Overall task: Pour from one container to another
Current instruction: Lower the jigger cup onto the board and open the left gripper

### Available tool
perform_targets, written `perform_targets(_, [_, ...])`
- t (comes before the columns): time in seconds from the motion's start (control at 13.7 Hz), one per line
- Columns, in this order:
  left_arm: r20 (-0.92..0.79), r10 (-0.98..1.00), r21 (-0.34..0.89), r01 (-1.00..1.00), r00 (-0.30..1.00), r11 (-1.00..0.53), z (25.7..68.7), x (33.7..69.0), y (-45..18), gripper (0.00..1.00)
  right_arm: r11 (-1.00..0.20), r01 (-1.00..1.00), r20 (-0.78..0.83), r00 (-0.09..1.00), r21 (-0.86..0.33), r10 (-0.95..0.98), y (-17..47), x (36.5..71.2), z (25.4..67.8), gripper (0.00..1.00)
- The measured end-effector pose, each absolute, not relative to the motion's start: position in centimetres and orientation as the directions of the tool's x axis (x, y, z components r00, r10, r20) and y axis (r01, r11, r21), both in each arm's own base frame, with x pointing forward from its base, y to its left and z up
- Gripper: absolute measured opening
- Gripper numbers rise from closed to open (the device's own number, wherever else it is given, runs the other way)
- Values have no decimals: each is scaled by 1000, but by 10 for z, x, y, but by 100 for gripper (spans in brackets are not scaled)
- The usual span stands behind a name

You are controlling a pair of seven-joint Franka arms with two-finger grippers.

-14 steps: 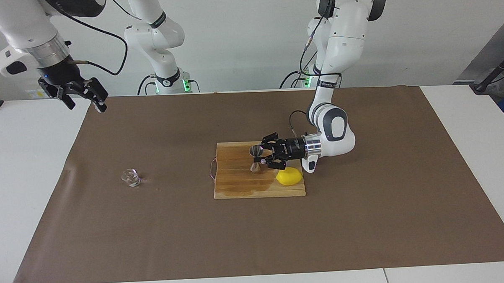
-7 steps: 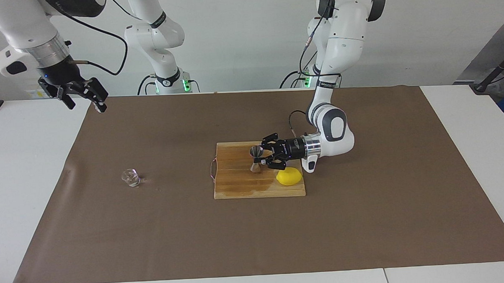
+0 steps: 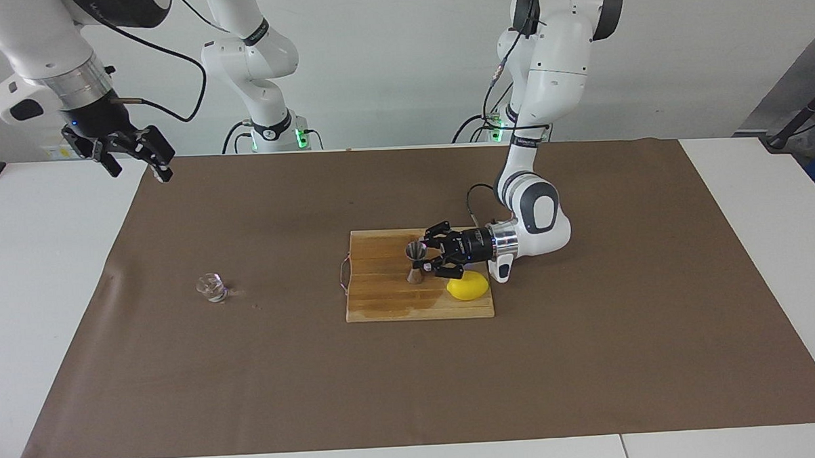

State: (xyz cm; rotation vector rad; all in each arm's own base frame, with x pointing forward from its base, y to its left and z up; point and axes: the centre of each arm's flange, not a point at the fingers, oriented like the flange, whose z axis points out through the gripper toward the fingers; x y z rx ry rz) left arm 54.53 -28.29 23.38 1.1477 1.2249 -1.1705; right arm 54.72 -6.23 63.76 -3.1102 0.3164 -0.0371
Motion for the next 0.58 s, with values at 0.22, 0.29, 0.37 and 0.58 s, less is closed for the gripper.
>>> perform_targets(0.22, [-1000,-19,2,998,3,65,234,545,-283,47,-979,-201,22,979,-17,-201,-62,547,638,100])
perform_targets(0.29, [-1000,-19,3,998,4,65,234,545,-283,47,-979,-201,22,979,-17,-201,-62,547,638,100])
perform_targets(0.37, [-1000,-19,3,998,5,65,233,545,-283,49,-979,-201,22,979,-17,-201,-62,547,638,100])
perform_targets(0.58, [-1000,-17,4,998,5,65,232,545,-283,70,-979,-201,22,979,-17,-201,-62,547,638,100])
